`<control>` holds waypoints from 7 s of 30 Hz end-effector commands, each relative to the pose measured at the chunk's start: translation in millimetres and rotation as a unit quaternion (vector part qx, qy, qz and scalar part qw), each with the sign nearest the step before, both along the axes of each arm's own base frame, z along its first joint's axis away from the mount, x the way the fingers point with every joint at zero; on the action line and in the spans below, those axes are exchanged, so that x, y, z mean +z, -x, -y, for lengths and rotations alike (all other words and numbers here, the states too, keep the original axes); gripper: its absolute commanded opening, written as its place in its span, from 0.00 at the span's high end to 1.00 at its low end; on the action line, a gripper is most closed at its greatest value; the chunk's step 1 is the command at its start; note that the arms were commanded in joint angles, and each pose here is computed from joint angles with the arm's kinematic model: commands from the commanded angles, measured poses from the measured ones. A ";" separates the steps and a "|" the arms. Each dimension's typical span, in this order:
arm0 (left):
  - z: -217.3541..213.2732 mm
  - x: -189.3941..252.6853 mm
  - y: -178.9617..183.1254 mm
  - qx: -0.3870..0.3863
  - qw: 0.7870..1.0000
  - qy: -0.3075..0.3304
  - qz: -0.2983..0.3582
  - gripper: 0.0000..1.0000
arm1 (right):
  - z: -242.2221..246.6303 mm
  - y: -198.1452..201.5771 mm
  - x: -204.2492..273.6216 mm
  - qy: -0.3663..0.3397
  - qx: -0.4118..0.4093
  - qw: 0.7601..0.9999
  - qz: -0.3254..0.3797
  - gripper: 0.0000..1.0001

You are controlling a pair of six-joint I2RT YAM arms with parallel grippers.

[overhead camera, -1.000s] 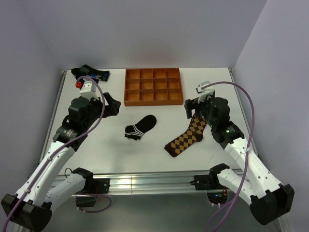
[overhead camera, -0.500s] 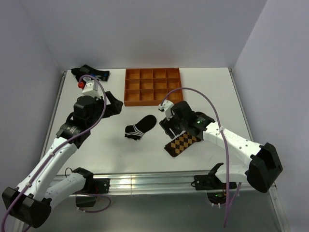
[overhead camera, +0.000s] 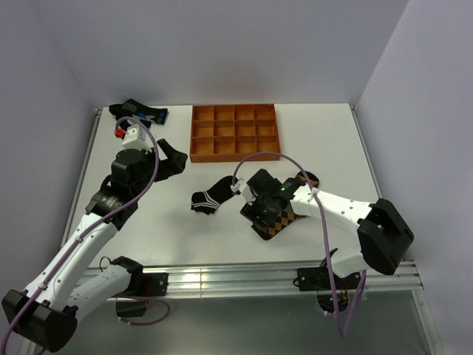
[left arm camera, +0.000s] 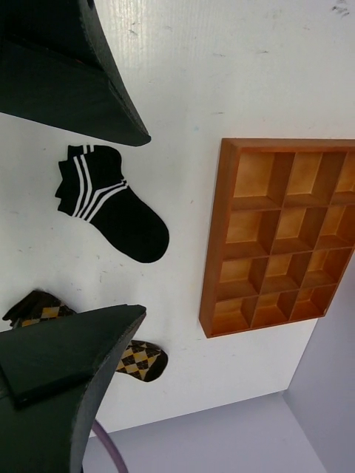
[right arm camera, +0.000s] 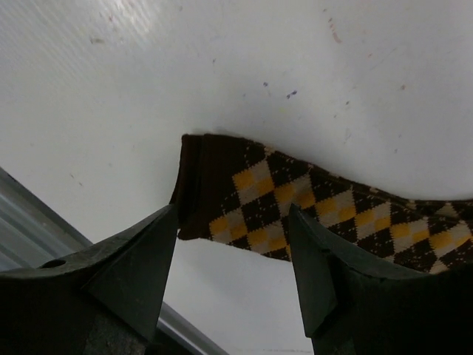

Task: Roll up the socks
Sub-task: Adjust the sock at the center of the board, then roll the sock at the center of the board.

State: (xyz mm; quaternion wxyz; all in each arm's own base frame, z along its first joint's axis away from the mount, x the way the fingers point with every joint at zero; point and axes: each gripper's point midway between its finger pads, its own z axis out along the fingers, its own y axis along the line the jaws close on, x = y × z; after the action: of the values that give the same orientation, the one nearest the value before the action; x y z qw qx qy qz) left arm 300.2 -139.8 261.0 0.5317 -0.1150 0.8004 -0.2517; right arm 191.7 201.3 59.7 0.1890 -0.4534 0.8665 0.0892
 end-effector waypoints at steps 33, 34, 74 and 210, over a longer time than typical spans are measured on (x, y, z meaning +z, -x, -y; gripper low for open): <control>9.3 -3.3 -14.5 -0.001 1.000 0.012 0.008 0.06 | -5.8 20.2 -43.5 0.116 0.078 0.989 -0.042 0.57; 9.2 -3.4 -14.9 -0.001 1.000 0.011 0.008 0.06 | -7.0 14.6 -41.9 0.117 0.078 0.990 -0.028 0.60; 39.4 -34.5 -21.5 -0.036 0.995 0.081 0.048 0.54 | -30.4 15.4 0.0 -0.060 0.200 0.971 -0.113 0.77; 242.9 -259.6 110.1 -0.331 0.884 -0.086 -0.319 1.00 | 21.8 -28.5 43.9 -0.179 0.145 0.968 0.102 0.49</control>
State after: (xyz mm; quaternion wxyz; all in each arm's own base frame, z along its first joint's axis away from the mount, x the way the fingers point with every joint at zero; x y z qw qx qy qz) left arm 206.0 -392.2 25.0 0.1930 0.1366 0.9185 -0.3171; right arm 205.2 159.0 73.1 0.2645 -0.5268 0.7849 0.1907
